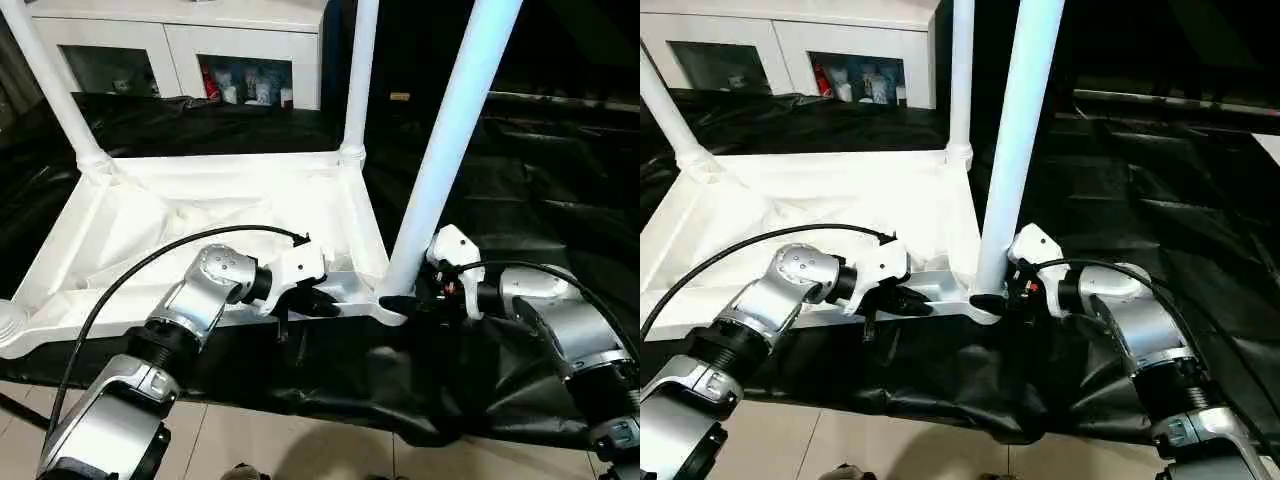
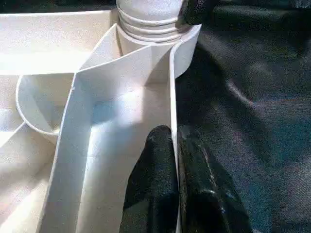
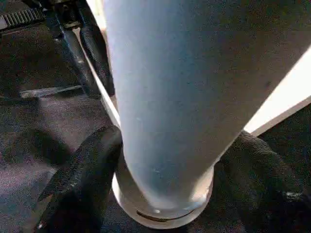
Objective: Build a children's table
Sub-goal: Rotate leg to tighten
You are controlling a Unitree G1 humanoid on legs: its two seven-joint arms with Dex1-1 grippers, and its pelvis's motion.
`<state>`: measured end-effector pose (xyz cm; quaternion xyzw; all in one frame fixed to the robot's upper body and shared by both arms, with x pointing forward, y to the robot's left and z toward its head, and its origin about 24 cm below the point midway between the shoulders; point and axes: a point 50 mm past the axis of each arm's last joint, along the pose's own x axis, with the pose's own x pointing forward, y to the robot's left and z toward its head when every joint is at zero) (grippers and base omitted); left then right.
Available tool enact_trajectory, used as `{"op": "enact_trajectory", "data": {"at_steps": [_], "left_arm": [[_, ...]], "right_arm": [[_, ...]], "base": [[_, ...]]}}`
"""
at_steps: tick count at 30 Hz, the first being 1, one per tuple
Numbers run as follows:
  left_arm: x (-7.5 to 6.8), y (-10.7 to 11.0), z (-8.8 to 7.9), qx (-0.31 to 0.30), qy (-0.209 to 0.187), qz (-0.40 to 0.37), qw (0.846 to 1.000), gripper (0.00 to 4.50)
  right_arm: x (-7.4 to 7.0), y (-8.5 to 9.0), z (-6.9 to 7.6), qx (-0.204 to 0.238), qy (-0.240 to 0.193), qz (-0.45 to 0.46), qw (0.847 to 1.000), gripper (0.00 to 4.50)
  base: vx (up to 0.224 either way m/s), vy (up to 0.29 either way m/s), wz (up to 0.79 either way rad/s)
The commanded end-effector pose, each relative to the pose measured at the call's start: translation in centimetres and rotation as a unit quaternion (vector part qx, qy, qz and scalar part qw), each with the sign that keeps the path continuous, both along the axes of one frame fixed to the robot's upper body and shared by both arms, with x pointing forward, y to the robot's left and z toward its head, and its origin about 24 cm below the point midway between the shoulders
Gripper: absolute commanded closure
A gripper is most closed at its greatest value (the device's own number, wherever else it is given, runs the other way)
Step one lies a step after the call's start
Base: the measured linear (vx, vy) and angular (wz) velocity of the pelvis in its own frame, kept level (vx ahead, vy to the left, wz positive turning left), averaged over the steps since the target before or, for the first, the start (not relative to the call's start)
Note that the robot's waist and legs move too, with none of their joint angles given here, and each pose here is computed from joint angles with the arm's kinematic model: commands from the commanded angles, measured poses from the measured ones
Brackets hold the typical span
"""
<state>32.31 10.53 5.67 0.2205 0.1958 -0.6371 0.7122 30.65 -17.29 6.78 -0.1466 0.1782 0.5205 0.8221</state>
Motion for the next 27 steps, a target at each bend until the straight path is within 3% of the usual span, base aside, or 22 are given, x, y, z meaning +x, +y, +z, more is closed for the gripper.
{"op": "enact_trajectory", "data": {"at_steps": [1,4,14,17,19,21,23,25,27], "left_arm": [[-0.3,-0.6,0.4,-0.007,-0.003,-0.024,1.0,4.5],[-0.4,-0.6,0.3,-0.005,-0.002,-0.021,1.0,4.5],[-0.3,-0.3,0.1,-0.002,-0.001,-0.008,1.0,4.5],[0.9,-0.9,-0.1,-0.001,-0.014,0.064,0.998,4.5],[1.4,-1.2,-0.2,0.002,-0.019,0.089,0.996,4.5],[2.5,-2.4,-0.2,0.003,-0.031,0.155,0.987,4.5],[2.7,-2.6,-0.2,0.002,-0.034,0.166,0.986,4.5],[3.5,-3.9,-0.1,-0.004,-0.032,0.237,0.971,4.5],[3.7,-4.9,-0.1,-0.003,-0.032,0.261,0.965,4.5]], "right_arm": [[-0.1,-0.3,-0.2,-0.023,0.002,-0.003,1.0,1.5],[-0.2,-0.3,-0.5,-0.032,0.007,0.001,0.999,1.8],[-0.1,-0.4,-1.2,-0.026,0.018,-0.016,0.999,2.08],[1.1,-0.4,-2.7,-0.004,0.037,-0.14,0.989,2.21],[1.3,-0.1,-3.1,0.003,0.044,-0.171,0.984,2.32],[2.2,0.9,-4.2,0.014,0.057,-0.265,0.963,2.41],[2.3,1.2,-4.4,0.018,0.061,-0.283,0.957,2.46],[3.2,2.2,-4.9,0.031,0.064,-0.375,0.924,2.48],[3.7,3.0,-5.2,0.043,0.069,-0.419,0.904,2.48]], "base": [[0.0,0.0,0.0],[0.0,0.0,0.0],[0.0,0.0,0.0],[0.0,0.0,0.0],[-0.029,0.001,0.0],[0.0,0.0,0.0],[0.0,0.0,0.0],[0.0,0.0,0.0],[0.0,0.0,0.0]]}}
